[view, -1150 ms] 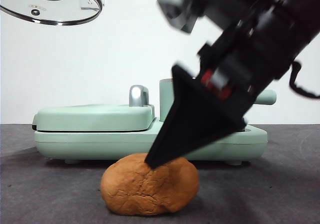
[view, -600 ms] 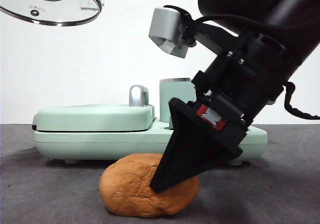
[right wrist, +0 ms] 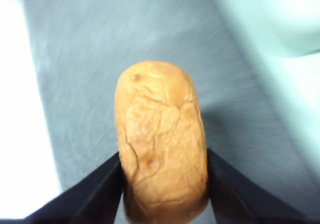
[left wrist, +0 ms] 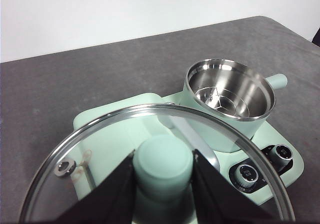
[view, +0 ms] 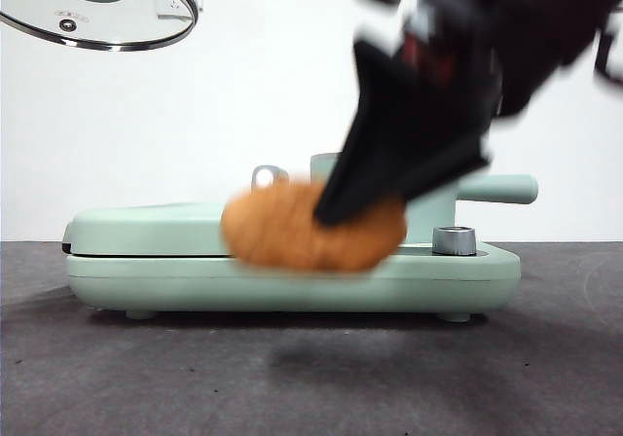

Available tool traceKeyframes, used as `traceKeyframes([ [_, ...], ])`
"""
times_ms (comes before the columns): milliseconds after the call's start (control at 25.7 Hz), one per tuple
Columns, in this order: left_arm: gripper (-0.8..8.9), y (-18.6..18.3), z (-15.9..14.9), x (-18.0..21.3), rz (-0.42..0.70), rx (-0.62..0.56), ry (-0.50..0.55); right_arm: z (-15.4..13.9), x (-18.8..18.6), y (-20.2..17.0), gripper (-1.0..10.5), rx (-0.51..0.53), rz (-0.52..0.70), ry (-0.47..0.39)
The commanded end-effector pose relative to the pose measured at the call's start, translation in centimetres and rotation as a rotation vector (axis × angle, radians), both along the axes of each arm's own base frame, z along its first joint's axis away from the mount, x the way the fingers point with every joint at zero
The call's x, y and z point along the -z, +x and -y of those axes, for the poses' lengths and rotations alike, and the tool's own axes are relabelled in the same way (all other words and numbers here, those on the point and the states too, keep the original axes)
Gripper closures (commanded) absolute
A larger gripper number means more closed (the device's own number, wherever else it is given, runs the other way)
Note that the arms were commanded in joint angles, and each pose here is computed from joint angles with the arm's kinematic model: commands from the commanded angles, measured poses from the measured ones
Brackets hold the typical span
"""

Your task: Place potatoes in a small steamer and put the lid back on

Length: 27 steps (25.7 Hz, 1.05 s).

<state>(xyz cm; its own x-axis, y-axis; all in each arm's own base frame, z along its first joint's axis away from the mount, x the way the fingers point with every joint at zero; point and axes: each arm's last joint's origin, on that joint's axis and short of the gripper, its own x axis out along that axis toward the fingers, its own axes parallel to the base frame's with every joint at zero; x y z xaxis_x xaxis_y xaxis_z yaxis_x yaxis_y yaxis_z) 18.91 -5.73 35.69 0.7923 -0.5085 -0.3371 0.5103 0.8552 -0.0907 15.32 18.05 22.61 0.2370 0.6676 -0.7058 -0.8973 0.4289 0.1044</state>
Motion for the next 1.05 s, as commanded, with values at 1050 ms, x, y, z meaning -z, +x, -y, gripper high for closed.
traceKeyframes([
  [1050, 8.04, 0.0, 0.1, -0.9, 0.058, 0.008, -0.006, 3.3, -12.4, 13.4, 7.5, 0.503, 0.078, -0.031],
])
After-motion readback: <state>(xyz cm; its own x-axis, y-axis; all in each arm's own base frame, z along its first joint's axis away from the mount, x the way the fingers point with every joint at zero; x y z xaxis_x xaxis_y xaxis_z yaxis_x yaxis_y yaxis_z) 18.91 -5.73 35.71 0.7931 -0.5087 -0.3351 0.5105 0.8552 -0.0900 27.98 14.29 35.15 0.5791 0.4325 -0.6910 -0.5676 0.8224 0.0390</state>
